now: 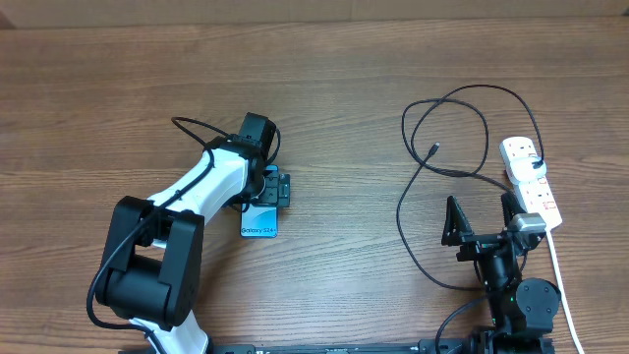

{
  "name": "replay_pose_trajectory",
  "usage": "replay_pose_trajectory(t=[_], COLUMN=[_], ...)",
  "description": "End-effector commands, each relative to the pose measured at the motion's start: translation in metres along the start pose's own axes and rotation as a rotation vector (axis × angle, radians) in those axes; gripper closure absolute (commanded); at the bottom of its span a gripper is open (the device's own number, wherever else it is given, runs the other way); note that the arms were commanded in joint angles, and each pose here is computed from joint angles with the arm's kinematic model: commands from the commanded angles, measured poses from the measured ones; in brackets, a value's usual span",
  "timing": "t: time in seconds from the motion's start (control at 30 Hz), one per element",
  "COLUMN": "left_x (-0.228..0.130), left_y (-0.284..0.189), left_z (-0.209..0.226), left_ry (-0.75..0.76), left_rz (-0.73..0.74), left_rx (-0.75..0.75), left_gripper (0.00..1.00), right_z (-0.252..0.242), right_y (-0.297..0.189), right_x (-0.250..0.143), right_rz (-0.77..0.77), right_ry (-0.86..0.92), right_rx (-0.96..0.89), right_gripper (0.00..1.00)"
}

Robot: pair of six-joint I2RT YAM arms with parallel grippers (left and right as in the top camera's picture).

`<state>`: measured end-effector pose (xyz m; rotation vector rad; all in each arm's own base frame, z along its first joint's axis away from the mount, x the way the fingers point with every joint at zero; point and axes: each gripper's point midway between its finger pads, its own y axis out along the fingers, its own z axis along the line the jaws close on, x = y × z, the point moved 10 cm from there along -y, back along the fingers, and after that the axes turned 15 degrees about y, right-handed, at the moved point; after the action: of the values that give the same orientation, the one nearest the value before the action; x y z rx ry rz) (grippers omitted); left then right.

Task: Plug charger to phone and switch on socket
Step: 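Lower the left gripper and grasp the smartphone's bottom edge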

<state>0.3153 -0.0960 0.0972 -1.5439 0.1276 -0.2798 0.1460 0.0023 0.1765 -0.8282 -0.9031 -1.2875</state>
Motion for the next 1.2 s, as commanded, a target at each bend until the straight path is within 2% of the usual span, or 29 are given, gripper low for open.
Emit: replay_pose_trajectory(t=[0.0,0.33,0.67,0.8,0.87,1.07,1.17], left_x=[-0.013,-0.025,-0.026,-0.027,-0.028,-0.034,-0.036], left_y=[0.019,0.025,0.025,0.025,0.025,0.024,0.024], left_z=[0.009,0.008,0.006,0.006,0.006,0.006,0.006], left_ry=[0.011,0.012,0.011,0.011,0.011,0.011,0.002], left_rz=[0.087,0.132,0.135,0.145,0.153,0.191,0.208], left_rx=[0.074,0.056,0.030,0.027,0.027,0.024,0.021], left_gripper=[0.00,0.02,0.18,0.29,0.29,0.16,0.14], right_z=[0.000,0.000,0.000,0.000,0.000,0.000,0.000], right_y=[0.000,0.000,0.000,0.000,0.000,0.000,0.000], right_x=[-0.002,-0.002,-0.002,-0.002,-0.002,-0.002,-0.002], right_rz=[-0.001,-0.001,-0.001,-0.001,-0.001,-0.001,-0.001], right_ry=[-0.005,-0.005,-0.005,-0.005,-0.005,-0.005,-0.005], right_rx=[0.007,0.007,0.007,0.007,0.007,0.007,0.007], right_gripper=[0.00,0.00,0.00,0.00,0.00,0.00,0.00])
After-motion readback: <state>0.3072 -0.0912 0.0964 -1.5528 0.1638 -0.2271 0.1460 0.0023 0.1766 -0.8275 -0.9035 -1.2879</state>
